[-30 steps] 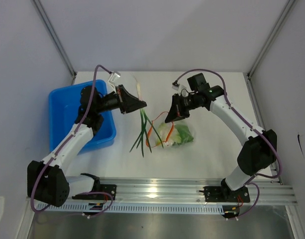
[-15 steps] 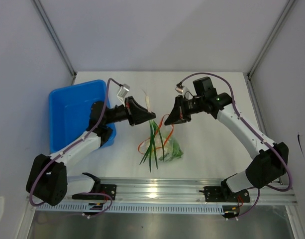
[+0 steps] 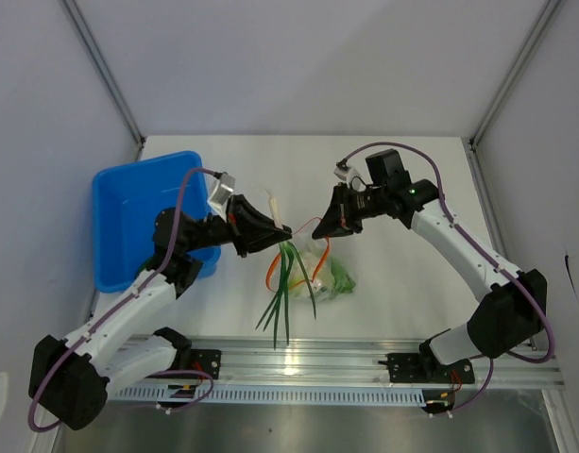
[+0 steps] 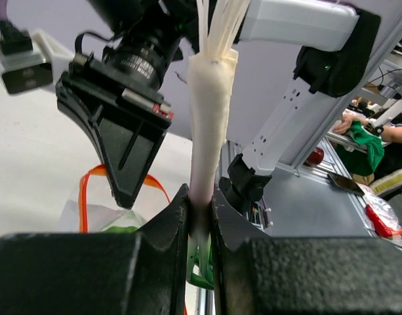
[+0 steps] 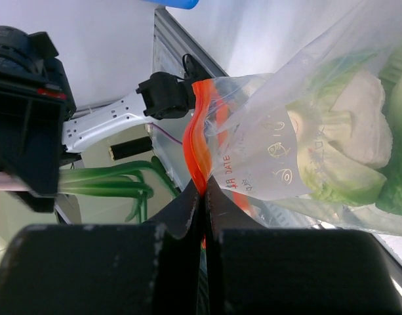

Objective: Place the food in the zip-top bag and seal the zipper
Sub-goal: Place the fake vegetable in the zipper food storage bag.

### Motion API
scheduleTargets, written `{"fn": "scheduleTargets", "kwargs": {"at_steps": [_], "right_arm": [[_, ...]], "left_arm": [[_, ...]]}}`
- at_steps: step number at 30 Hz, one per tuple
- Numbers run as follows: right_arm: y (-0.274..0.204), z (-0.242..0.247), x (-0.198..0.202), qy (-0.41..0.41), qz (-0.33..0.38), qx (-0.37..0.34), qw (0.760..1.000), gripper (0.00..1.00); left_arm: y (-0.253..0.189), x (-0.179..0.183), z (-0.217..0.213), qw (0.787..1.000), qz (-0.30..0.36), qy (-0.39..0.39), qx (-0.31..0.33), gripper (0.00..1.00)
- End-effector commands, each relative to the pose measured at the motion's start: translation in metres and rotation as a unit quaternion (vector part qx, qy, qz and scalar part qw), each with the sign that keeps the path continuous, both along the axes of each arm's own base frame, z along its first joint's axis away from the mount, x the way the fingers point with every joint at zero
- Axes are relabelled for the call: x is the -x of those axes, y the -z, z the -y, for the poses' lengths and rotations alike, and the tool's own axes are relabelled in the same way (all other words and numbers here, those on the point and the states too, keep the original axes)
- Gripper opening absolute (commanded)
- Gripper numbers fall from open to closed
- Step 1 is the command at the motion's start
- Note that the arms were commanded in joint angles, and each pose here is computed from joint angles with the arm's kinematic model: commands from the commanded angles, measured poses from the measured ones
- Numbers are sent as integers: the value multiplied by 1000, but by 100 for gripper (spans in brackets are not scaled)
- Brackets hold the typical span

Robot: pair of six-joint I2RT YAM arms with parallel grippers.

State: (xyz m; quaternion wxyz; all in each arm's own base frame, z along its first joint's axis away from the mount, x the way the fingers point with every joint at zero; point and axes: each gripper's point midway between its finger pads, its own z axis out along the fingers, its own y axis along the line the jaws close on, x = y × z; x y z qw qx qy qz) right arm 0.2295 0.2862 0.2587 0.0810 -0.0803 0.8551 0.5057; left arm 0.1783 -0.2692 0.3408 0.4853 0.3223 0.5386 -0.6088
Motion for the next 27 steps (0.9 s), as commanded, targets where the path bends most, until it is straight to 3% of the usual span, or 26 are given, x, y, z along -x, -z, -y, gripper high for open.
{"fn": "scheduleTargets", "kwargs": {"at_steps": [1,6,15,18,27], "right_arm": [[-23,-4,7,-11,28,-33,999,0],[-27,-3,12,-19,32,-38,999,0],[-32,-2,16,-20,30,-48,998,0],[-36,-5,16,-14,18,-61,998,0],[-67,-15,18,-4,0,-117,993,0]], "left_arm": [[8,-3,11,1000,-1,17,-17,0],[20,-17,27,998,-30,43,-21,0],[41,-58,47,996,-76,-1,-40,0],[45,-67,46,996,-59,-57,-19,1],[58,-68,51,993,-21,-111,43,1]]}}
